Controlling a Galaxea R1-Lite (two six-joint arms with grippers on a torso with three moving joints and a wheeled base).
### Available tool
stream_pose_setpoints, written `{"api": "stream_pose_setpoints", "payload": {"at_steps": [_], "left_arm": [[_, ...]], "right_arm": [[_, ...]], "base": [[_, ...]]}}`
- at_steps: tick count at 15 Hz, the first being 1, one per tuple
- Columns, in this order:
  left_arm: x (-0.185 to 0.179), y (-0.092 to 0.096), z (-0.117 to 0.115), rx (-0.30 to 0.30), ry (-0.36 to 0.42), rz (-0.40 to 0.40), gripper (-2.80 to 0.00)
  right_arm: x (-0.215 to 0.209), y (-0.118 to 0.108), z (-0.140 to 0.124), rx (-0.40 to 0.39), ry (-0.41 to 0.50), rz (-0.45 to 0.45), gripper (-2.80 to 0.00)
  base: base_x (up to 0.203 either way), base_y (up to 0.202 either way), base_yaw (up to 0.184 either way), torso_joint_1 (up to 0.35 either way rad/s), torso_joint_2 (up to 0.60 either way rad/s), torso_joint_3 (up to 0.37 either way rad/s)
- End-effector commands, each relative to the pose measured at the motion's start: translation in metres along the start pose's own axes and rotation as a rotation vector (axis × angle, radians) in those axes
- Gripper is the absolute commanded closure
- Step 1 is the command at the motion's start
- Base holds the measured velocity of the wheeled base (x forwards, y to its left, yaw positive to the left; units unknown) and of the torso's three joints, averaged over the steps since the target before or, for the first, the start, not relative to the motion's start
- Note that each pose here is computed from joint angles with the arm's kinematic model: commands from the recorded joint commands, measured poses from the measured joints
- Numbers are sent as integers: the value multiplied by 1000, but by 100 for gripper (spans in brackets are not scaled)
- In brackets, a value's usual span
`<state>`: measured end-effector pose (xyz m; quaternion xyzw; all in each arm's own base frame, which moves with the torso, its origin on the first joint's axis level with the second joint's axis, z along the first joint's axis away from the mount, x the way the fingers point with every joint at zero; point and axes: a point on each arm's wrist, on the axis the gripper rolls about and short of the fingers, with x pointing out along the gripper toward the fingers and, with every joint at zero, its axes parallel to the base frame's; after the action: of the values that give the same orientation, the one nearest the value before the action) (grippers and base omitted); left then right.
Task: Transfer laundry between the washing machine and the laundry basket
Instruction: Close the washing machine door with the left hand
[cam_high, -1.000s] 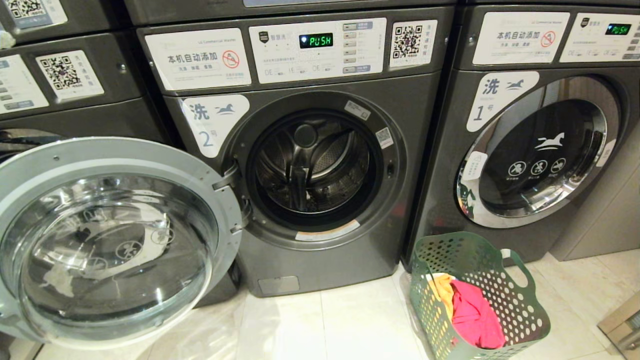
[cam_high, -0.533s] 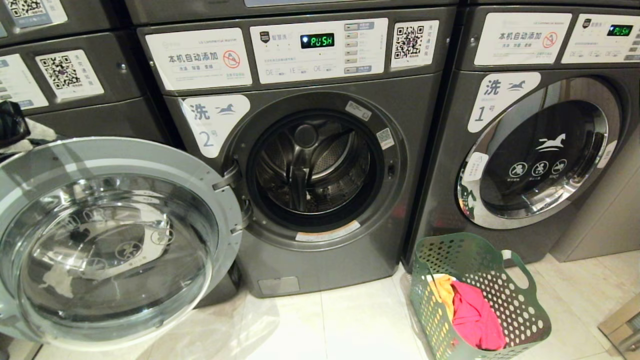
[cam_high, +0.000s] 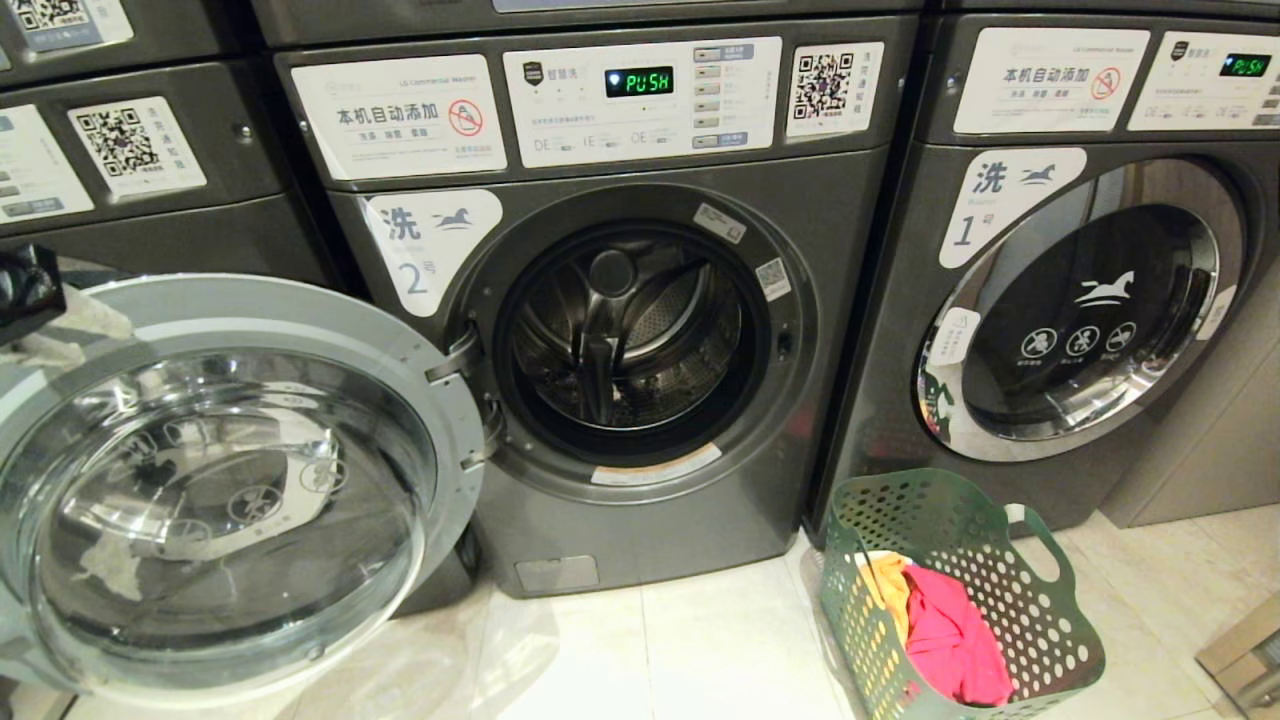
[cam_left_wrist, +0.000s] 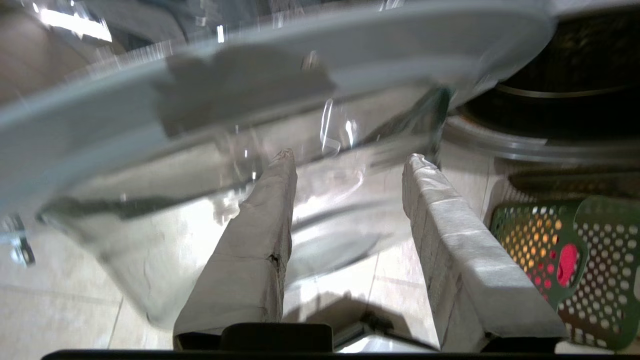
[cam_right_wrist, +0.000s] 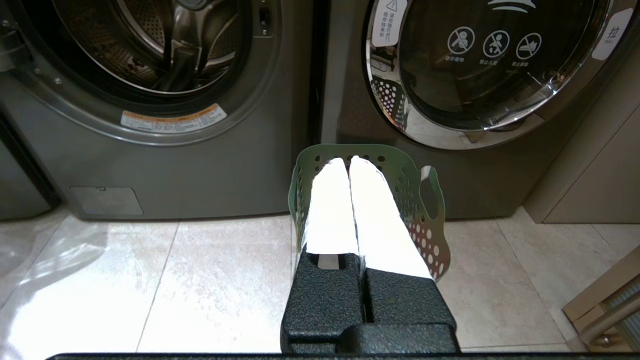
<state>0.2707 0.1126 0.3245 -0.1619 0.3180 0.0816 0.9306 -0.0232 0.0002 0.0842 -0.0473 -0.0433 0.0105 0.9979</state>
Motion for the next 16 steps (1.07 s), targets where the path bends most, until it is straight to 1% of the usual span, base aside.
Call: {"api": "stream_pose_setpoints", "payload": {"at_steps": [1, 3, 4, 5, 7, 9, 11, 14, 16], "left_arm": [[-12, -5, 12, 27, -91, -12, 0], [-7, -2, 36, 76, -274, -5, 0], [0, 3, 45, 90, -342, 12, 0], [10, 9, 50, 93, -372, 36, 0], [41, 23, 57, 85, -402, 113, 0], [73, 36, 57, 69, -385, 170, 0], [95, 44, 51, 51, -325, 186, 0], [94, 44, 34, 20, -162, 178, 0], [70, 34, 25, 5, -70, 139, 0]], "right_arm": [[2, 1, -9, 0, 33, 4, 0], [2, 1, -9, 0, 33, 4, 0], [2, 1, -9, 0, 34, 4, 0], [2, 1, -9, 0, 35, 3, 0], [2, 1, -9, 0, 33, 4, 0], [2, 1, -9, 0, 33, 3, 0], [2, 1, -9, 0, 33, 1, 0], [2, 1, -9, 0, 33, 4, 0], [2, 1, -9, 0, 33, 3, 0]], "base": [[0, 0, 0, 0, 0, 0], [0, 0, 0, 0, 0, 0], [0, 0, 0, 0, 0, 0], [0, 0, 0, 0, 0, 0], [0, 0, 0, 0, 0, 0], [0, 0, 0, 0, 0, 0], [0, 0, 0, 0, 0, 0], [0, 0, 0, 0, 0, 0], [0, 0, 0, 0, 0, 0]]}}
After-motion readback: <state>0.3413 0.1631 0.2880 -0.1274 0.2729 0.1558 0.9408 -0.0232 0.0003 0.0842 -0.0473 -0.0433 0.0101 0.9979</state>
